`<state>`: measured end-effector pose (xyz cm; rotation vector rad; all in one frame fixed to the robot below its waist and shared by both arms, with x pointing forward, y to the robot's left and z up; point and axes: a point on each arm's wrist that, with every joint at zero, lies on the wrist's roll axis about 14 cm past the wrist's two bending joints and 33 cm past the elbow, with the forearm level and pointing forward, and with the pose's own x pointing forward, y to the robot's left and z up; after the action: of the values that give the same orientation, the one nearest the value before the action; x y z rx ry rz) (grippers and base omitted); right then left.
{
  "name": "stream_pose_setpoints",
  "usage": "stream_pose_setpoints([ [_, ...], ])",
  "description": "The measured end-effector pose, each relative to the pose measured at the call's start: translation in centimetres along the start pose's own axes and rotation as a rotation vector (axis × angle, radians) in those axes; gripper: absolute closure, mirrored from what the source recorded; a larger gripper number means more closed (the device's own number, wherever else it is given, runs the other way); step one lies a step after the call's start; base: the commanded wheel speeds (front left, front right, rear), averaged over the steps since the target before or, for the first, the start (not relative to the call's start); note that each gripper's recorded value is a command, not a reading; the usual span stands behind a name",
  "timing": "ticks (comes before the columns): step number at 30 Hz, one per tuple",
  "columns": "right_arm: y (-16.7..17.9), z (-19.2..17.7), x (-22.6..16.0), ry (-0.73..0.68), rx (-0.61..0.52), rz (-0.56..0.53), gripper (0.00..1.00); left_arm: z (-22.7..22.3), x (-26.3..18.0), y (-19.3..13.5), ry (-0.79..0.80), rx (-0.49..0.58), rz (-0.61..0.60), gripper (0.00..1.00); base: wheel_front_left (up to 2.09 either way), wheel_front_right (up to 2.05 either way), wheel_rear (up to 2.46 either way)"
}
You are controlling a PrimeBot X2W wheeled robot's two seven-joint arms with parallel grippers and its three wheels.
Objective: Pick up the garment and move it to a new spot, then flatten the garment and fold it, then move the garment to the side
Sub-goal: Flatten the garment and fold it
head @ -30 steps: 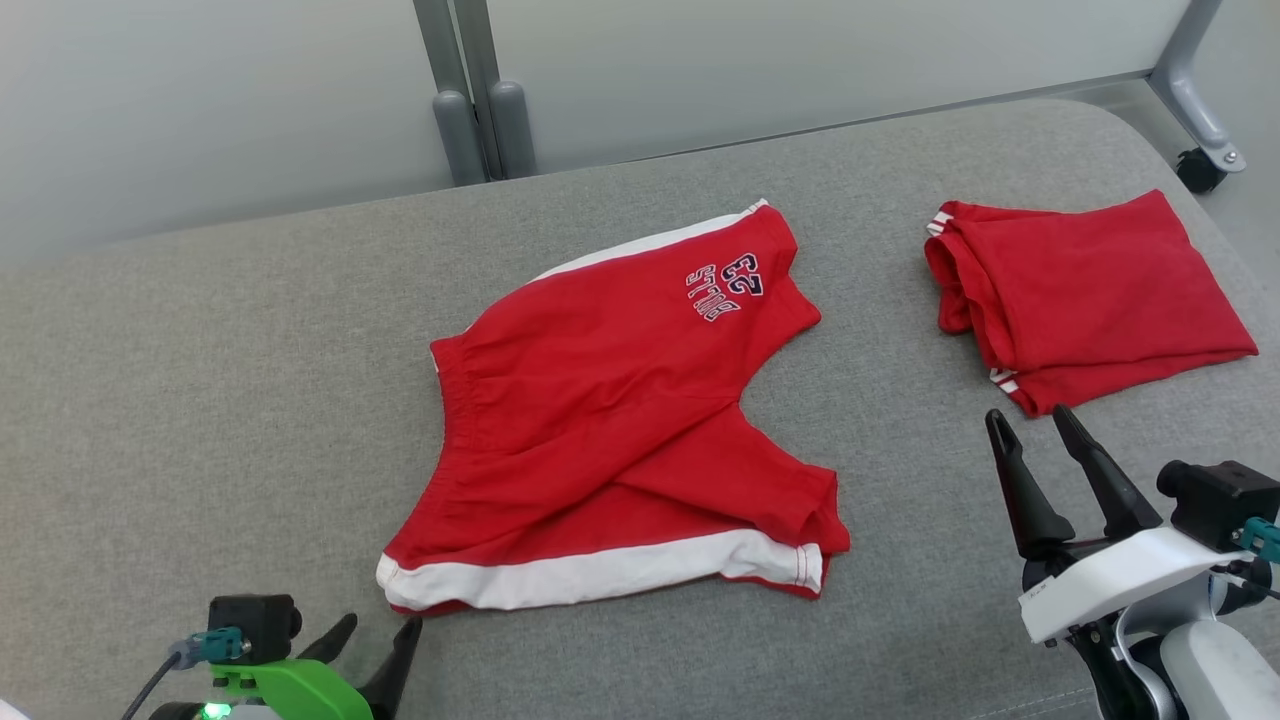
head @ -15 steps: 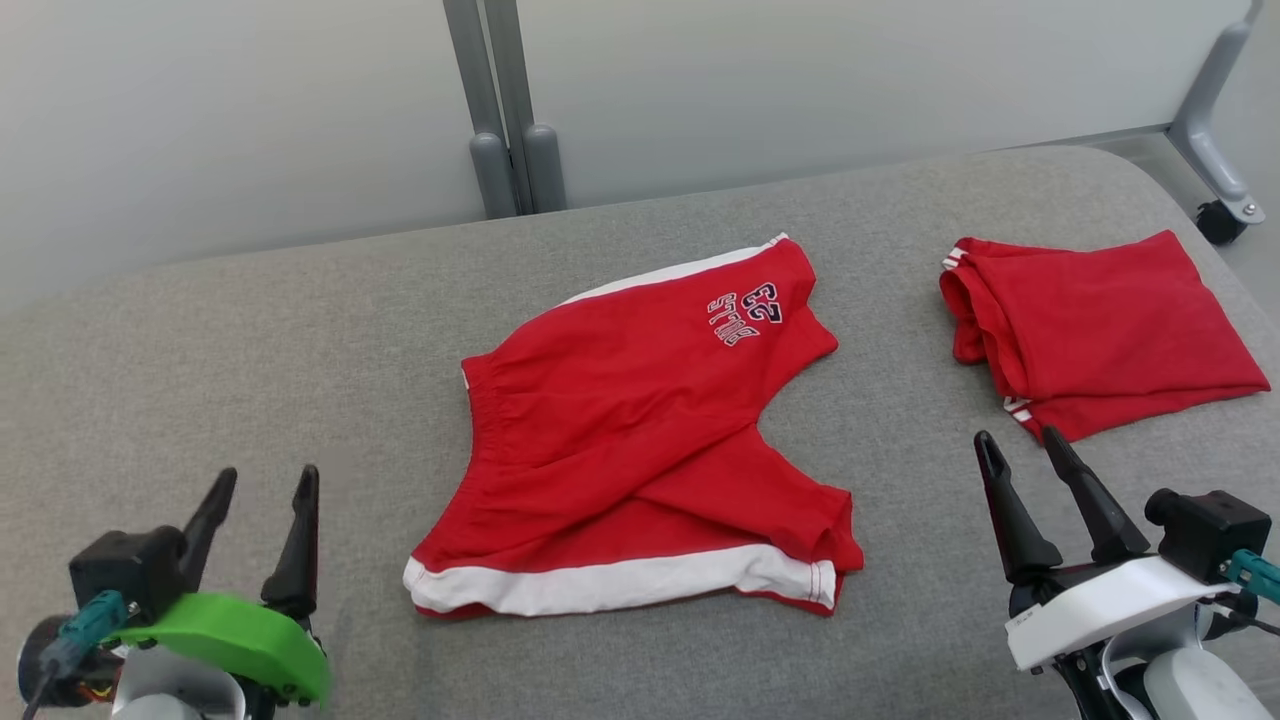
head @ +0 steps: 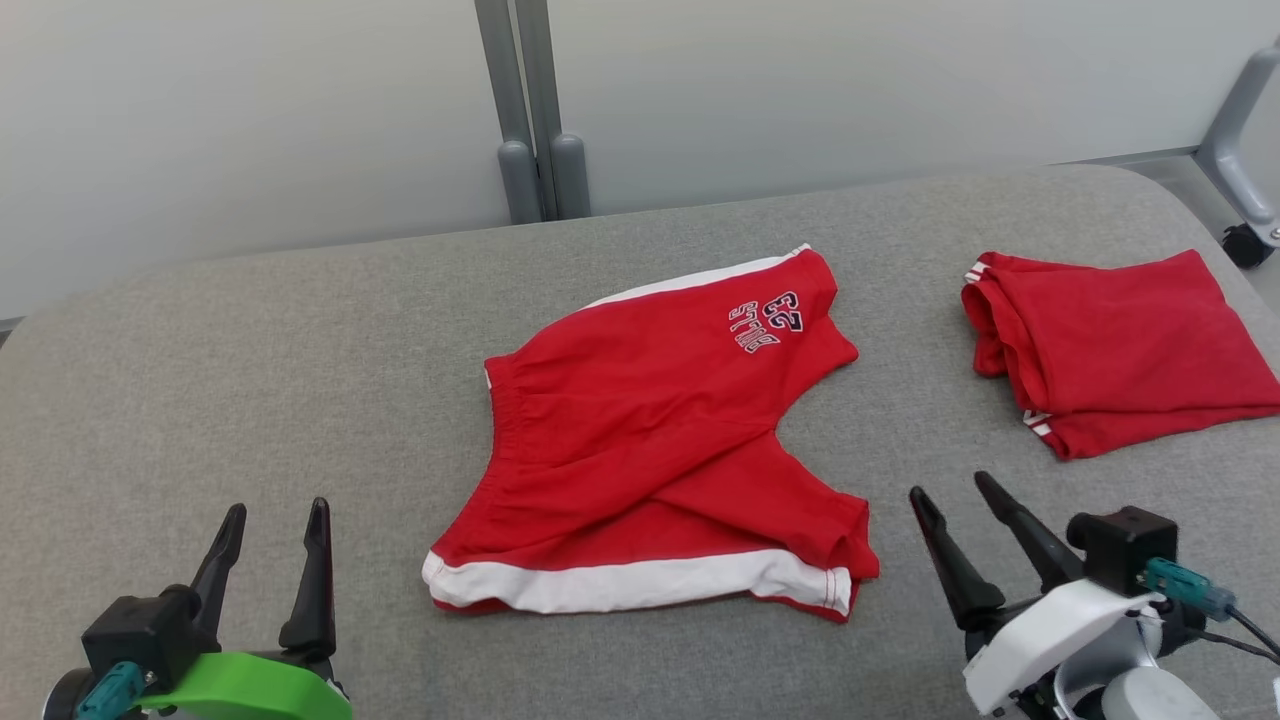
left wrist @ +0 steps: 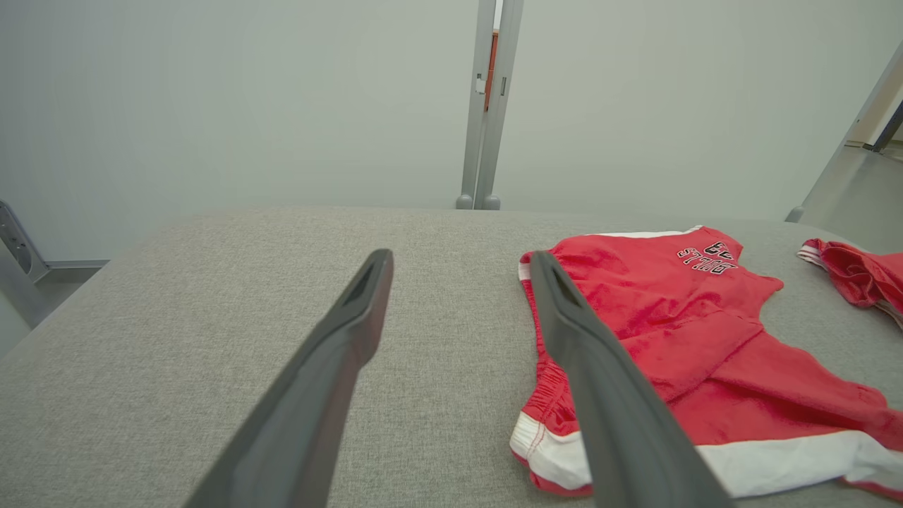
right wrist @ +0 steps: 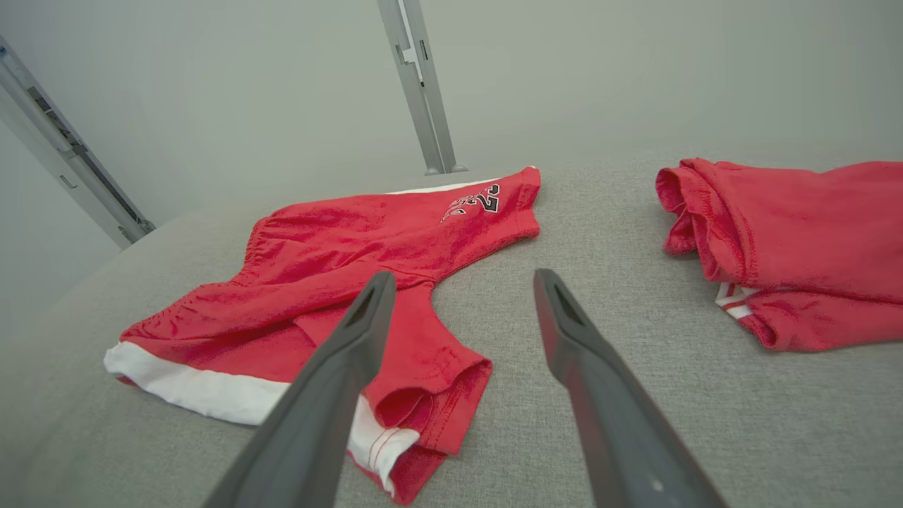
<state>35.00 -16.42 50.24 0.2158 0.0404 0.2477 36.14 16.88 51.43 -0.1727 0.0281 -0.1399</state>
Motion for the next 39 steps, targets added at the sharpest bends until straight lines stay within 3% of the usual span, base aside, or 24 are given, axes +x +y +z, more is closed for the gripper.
stream_pose_setpoints([
  [12, 5.0, -7.0, 3.6, 0.373, -0.147, 0.193, 0.00, -1.3, -1.0, 0.9, 0.022, -0.018, 0.025, 0.00, 0.00, 0.00, 0.00],
  [19, 4.6, -9.4, 4.4, 0.496, -0.177, 0.189, 0.00, -1.7, -1.6, 2.2, 0.029, -0.025, 0.071, 0.00, 0.00, 0.00, 0.00],
  [20, 4.6, -9.6, 4.5, 0.501, -0.174, 0.190, 0.18, -1.8, -1.7, 2.4, 0.032, -0.026, 0.075, 0.00, 0.00, 0.00, 0.00],
  [21, 4.7, -9.7, 4.5, 0.503, -0.171, 0.189, 0.49, -1.9, -1.7, 2.5, 0.035, -0.026, 0.079, 0.00, 0.00, 0.00, 0.00],
  [23, 4.5, -9.8, 4.7, 0.503, -0.167, 0.185, 0.70, -2.2, -1.8, 2.6, 0.044, -0.026, 0.084, 0.00, 0.00, 0.00, 0.00],
  [24, 4.4, -9.8, 4.8, 0.502, -0.166, 0.180, 1.00, -2.3, -1.8, 2.7, 0.048, -0.027, 0.085, 0.00, 0.00, 0.00, 0.00],
  [32, 3.3, -8.3, 6.6, 0.433, -0.147, 0.143, 1.00, -2.8, -1.1, 2.7, 0.062, -0.028, 0.077, 0.00, 0.00, 0.00, 0.00],
  [39, 1.9, -5.8, 10.4, 0.381, -0.163, 0.122, 1.00, -3.3, 0.3, 2.5, 0.078, -0.024, 0.062, 0.00, 0.00, 0.00, 0.00],
])
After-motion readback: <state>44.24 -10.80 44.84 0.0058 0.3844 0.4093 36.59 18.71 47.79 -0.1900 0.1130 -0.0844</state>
